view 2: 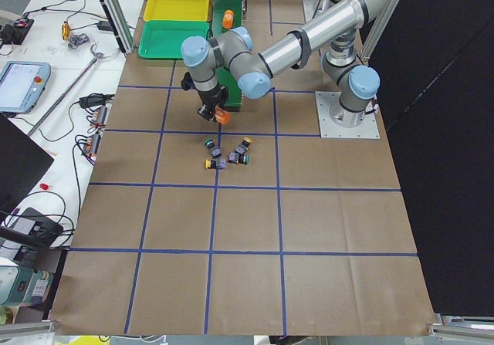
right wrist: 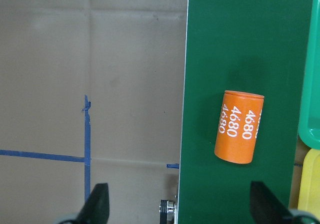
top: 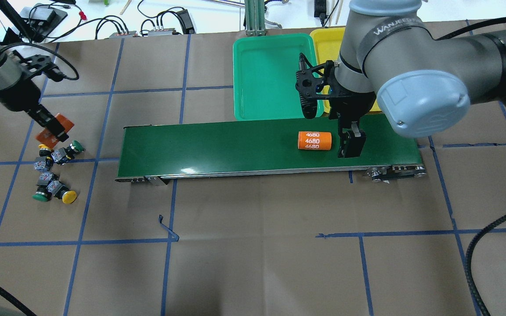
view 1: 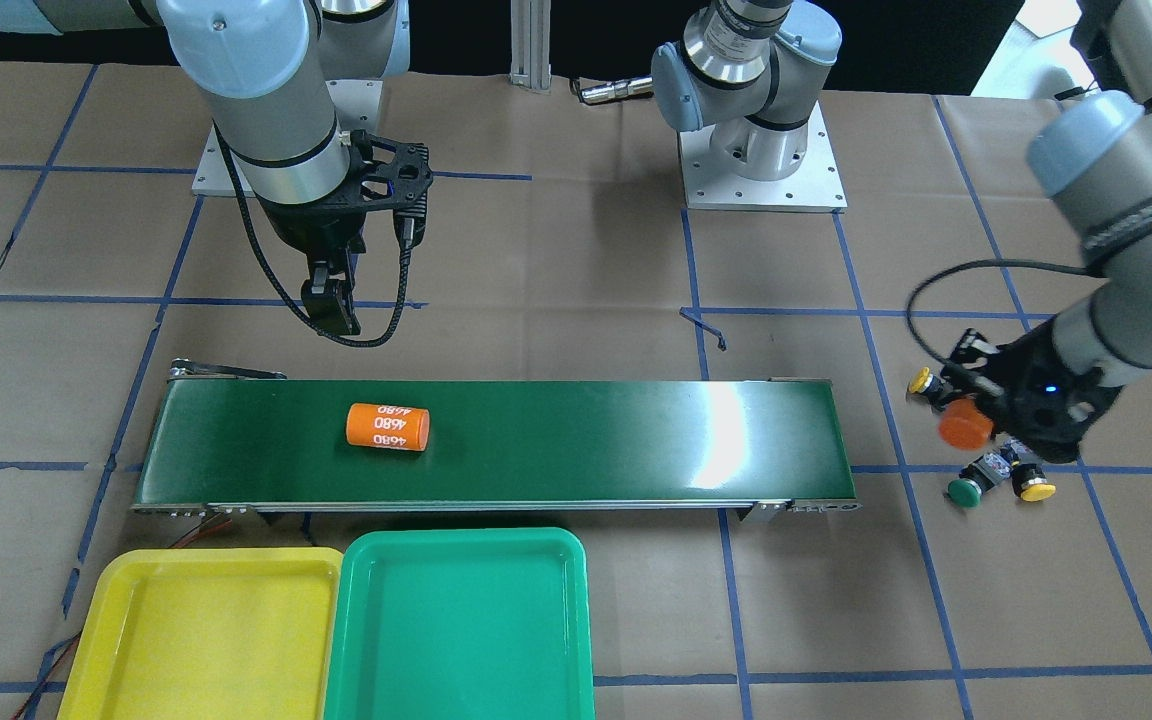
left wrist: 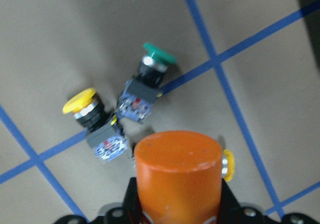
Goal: Sort buttons by color to trays
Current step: 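Place the second orange cylinder on the belt with the left gripper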
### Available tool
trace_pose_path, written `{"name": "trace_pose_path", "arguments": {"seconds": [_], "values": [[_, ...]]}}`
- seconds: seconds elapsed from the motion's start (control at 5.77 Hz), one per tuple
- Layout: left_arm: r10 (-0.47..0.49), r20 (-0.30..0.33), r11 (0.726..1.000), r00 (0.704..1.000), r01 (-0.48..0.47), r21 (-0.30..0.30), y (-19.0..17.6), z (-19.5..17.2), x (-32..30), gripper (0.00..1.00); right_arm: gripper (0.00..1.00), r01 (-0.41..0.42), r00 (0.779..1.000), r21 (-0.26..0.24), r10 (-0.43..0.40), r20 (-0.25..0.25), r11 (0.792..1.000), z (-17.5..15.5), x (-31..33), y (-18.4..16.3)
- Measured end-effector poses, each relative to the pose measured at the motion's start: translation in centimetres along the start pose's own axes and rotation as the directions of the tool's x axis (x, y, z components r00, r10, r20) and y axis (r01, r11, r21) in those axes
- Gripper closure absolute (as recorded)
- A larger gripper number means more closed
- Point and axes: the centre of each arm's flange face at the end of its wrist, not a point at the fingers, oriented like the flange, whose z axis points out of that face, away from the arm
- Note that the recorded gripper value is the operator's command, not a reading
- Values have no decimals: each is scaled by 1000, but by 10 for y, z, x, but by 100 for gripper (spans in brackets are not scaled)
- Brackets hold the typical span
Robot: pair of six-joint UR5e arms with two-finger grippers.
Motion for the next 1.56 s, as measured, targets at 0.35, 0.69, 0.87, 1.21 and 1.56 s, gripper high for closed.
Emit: {"name": "trace_pose_path", "arguments": {"seconds": [0.35,0.69,0.87,1.21,1.56], "values": [[366,9,930,931,-366,-27,-97,28,77,100,0,0,1000,-1,0,3,1000,1,-1,0],[540,20,841,841,-539,-39,-138,57,115,98,0,0,1000,-2,0,3,1000,1,0,0],[565,14,825,825,-564,-44,-146,66,126,94,0,0,1000,-2,0,4,1000,1,0,0],[597,-11,800,802,-597,-58,-153,84,154,3,0,0,1000,-2,0,6,1000,1,0,0],[607,19,794,795,-605,-57,-152,82,167,1,0,0,1000,-2,0,6,1000,1,0,0]]}}
